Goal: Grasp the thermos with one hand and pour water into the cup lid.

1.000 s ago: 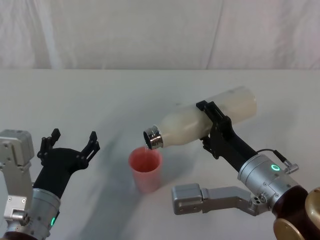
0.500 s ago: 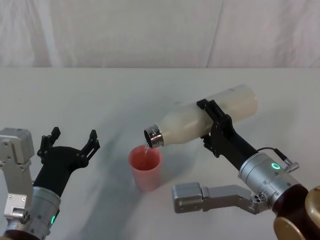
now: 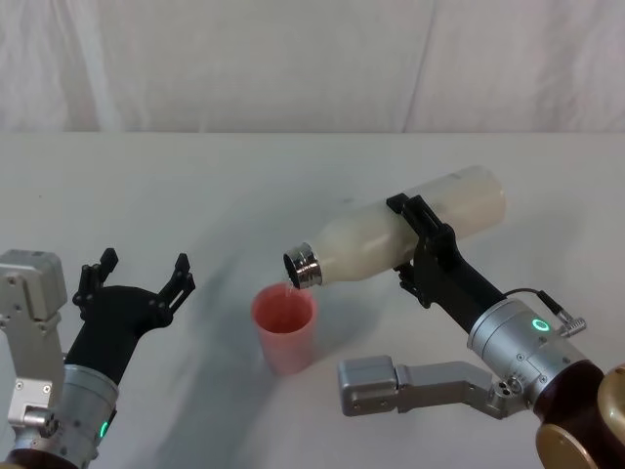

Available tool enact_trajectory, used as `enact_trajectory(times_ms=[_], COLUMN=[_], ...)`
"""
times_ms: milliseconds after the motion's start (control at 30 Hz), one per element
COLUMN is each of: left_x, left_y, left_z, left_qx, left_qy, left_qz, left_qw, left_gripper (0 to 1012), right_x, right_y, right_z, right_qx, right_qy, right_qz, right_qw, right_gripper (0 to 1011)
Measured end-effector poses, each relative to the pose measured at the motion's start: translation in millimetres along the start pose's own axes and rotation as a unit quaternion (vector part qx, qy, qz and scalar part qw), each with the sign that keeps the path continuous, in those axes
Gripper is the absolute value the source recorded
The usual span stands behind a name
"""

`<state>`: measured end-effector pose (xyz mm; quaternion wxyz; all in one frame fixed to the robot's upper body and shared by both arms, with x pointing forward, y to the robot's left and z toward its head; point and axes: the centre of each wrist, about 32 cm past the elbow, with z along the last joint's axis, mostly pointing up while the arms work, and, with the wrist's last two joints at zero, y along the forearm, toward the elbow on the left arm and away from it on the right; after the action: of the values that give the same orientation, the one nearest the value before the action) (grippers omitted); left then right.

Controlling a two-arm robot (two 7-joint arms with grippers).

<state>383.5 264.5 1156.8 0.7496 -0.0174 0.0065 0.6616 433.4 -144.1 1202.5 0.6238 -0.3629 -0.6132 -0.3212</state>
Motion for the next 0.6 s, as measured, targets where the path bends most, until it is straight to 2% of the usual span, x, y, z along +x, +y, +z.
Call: enact_trajectory(times_ms=[600], left_x=[0.0], left_y=[0.0], left_z=[0.0], left_qx=[0.0], left_qy=[0.0], left_qz=[0.0], left_qw=[1.0], left_gripper=[1001], right_x=[0.3], right_y=[-0.2], right_z=[-0.5], right_qx=[0.0], right_qy=[0.0], right_qz=[0.0], right_qw=[1.0], right_gripper=[951])
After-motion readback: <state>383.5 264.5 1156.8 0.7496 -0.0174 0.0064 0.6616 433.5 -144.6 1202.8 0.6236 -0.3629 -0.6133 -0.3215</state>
